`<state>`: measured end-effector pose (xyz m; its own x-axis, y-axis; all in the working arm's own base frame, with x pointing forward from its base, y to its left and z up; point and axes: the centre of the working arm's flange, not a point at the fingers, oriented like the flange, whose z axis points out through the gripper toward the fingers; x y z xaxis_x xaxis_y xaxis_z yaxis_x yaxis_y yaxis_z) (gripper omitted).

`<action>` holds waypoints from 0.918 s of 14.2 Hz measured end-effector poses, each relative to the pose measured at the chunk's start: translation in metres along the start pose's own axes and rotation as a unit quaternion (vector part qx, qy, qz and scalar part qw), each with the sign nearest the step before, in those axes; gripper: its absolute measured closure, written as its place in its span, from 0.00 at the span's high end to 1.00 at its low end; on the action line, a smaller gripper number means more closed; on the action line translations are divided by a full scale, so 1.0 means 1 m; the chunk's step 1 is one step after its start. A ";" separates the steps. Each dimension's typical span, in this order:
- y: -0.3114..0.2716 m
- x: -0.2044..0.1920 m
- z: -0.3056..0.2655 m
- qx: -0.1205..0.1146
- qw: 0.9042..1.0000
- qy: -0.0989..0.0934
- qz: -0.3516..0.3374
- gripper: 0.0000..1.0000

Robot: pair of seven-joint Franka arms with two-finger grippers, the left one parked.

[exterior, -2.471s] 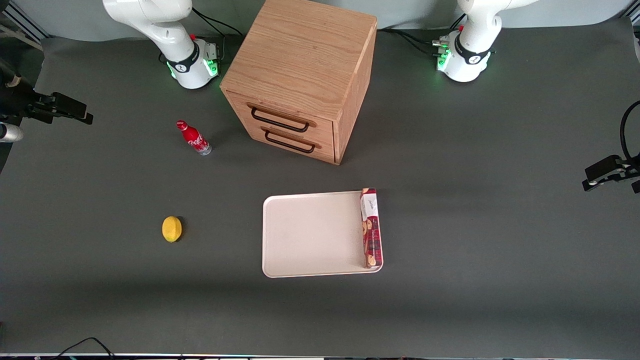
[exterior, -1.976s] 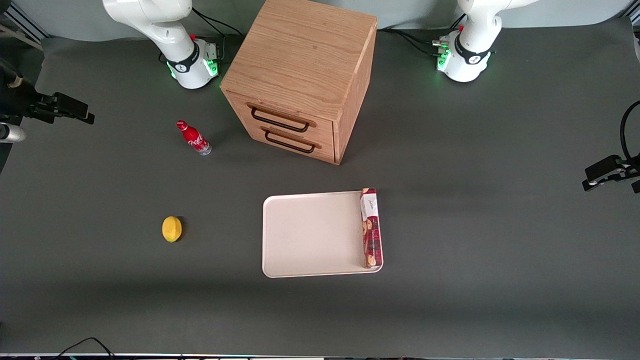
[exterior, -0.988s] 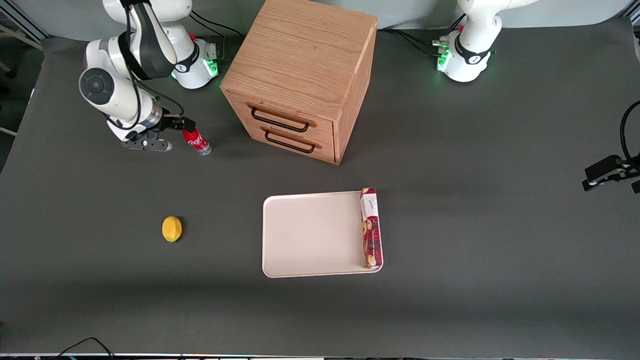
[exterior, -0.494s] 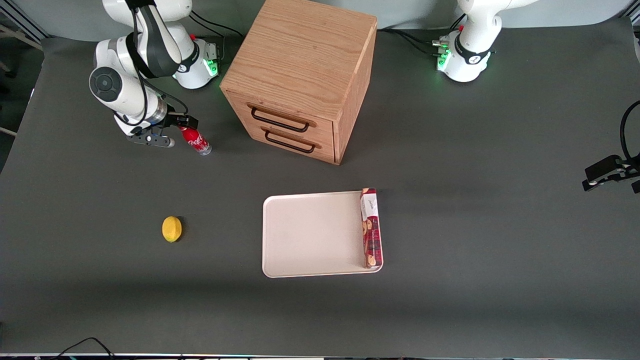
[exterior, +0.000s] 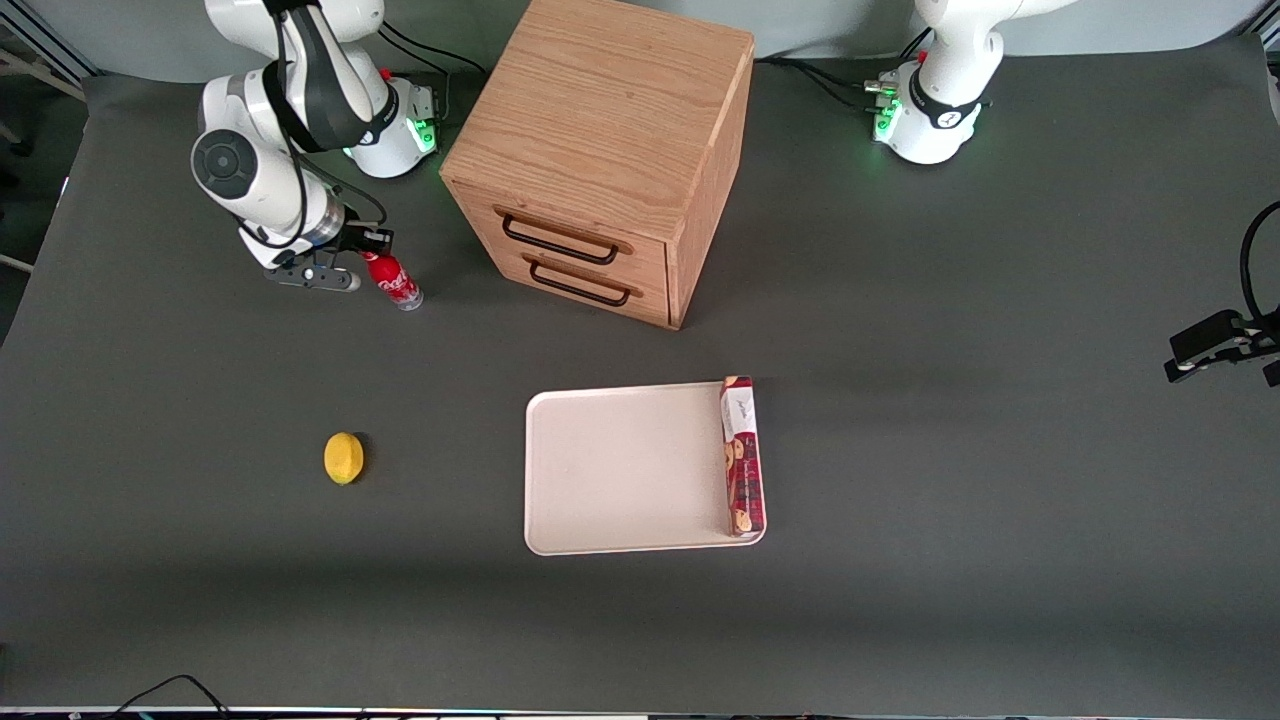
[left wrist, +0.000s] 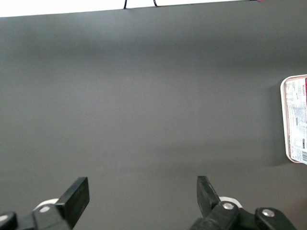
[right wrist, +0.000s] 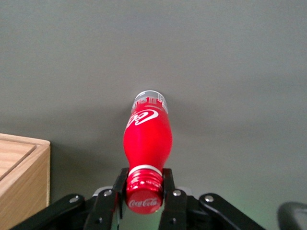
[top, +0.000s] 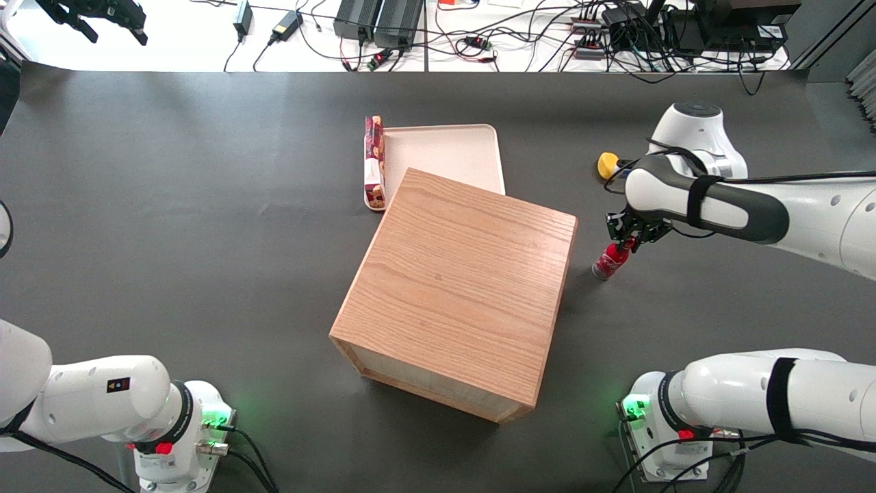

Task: Place coke bottle on tray
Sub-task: 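Lift the bottle and carry it over the white tray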

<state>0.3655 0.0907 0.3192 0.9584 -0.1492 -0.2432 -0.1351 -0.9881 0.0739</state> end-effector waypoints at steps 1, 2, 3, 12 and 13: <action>-0.002 -0.001 0.000 -0.001 1.000 0.001 -0.002 0.32; -0.003 0.000 -0.003 -0.001 1.000 0.003 -0.002 0.32; -0.004 0.001 -0.009 0.000 1.000 0.004 -0.003 0.32; 0.013 0.032 -0.269 0.041 0.998 0.032 -0.035 0.32; 0.009 0.041 -0.293 0.043 0.998 0.033 -0.039 0.32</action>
<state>0.4767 0.0865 0.5933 0.9810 -0.0707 -0.1807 -0.0769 -0.9967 -0.0276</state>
